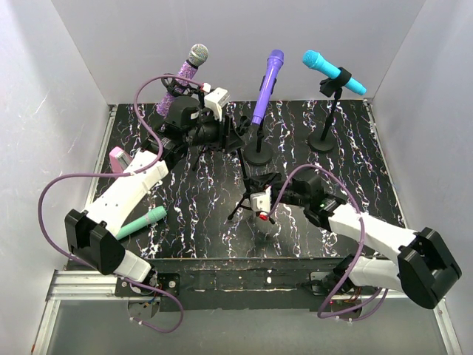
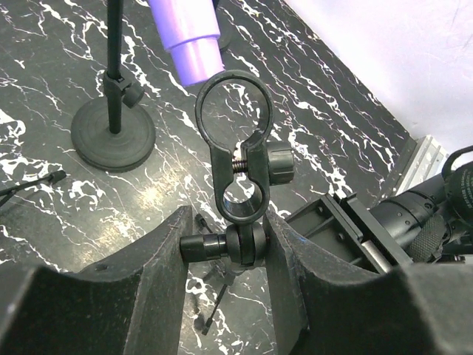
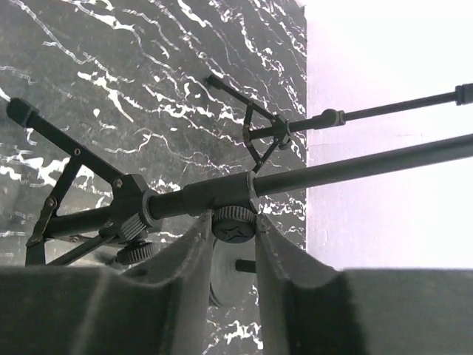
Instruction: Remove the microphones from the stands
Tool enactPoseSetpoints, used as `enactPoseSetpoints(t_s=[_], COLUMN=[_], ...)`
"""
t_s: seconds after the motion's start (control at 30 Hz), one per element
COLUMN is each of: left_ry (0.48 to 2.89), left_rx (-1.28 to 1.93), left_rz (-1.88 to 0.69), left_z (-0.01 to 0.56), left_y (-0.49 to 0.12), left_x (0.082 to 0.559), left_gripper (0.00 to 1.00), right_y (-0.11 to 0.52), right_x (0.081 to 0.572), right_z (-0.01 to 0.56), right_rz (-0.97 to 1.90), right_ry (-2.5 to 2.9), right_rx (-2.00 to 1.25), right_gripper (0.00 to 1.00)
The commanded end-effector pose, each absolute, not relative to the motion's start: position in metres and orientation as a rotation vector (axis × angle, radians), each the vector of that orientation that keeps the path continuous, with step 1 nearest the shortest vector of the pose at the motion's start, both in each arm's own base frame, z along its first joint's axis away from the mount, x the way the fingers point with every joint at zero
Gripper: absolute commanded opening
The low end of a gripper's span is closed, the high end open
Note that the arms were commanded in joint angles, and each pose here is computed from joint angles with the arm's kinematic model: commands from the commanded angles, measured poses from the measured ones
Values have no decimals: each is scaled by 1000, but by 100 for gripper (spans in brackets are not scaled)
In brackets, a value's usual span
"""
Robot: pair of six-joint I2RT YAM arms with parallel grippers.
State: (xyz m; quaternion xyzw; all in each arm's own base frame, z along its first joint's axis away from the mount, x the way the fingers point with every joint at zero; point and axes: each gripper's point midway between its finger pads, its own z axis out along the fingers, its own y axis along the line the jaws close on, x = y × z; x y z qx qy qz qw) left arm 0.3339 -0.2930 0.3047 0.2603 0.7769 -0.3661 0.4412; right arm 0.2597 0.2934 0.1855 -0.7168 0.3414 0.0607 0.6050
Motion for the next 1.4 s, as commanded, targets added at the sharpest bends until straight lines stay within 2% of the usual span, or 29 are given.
enactPoseSetpoints(t_s=[0.0, 0.1, 0.17, 0.43, 0.63, 0.97, 1.13, 1.37], left_ry=[1868, 1864, 1866, 1870, 1870, 1867, 1864, 1862], left_rx=[672, 673, 673, 666, 671, 674, 676, 670], left_rz=[-935, -945, -947, -952, -948, -938, -929, -936], left_z=[321, 322, 321, 320, 322, 322, 322, 321], left_y=[-294, -296, -296, -296, -296, -294, -292, -292], left_x=[324, 324, 324, 323, 322, 322, 320, 321], left_gripper=[0, 0, 0, 0, 0, 0, 0, 0], right_y=[282, 264, 255, 258, 281, 289, 270, 239], right_x=[254, 234, 229, 226, 235, 272, 275, 276], right_z=[205, 202, 208, 221, 229, 215, 177, 139], right_rz=[130, 340, 451, 943, 1136, 1119, 949, 714], right_ry=[822, 1085, 1264, 1914, 2020, 2136, 2218, 2267], right_rx=[-1707, -1687, -1602, -1040, -879, -690, -725, -781], right_gripper=[43, 71, 75, 75, 75, 72, 67, 66])
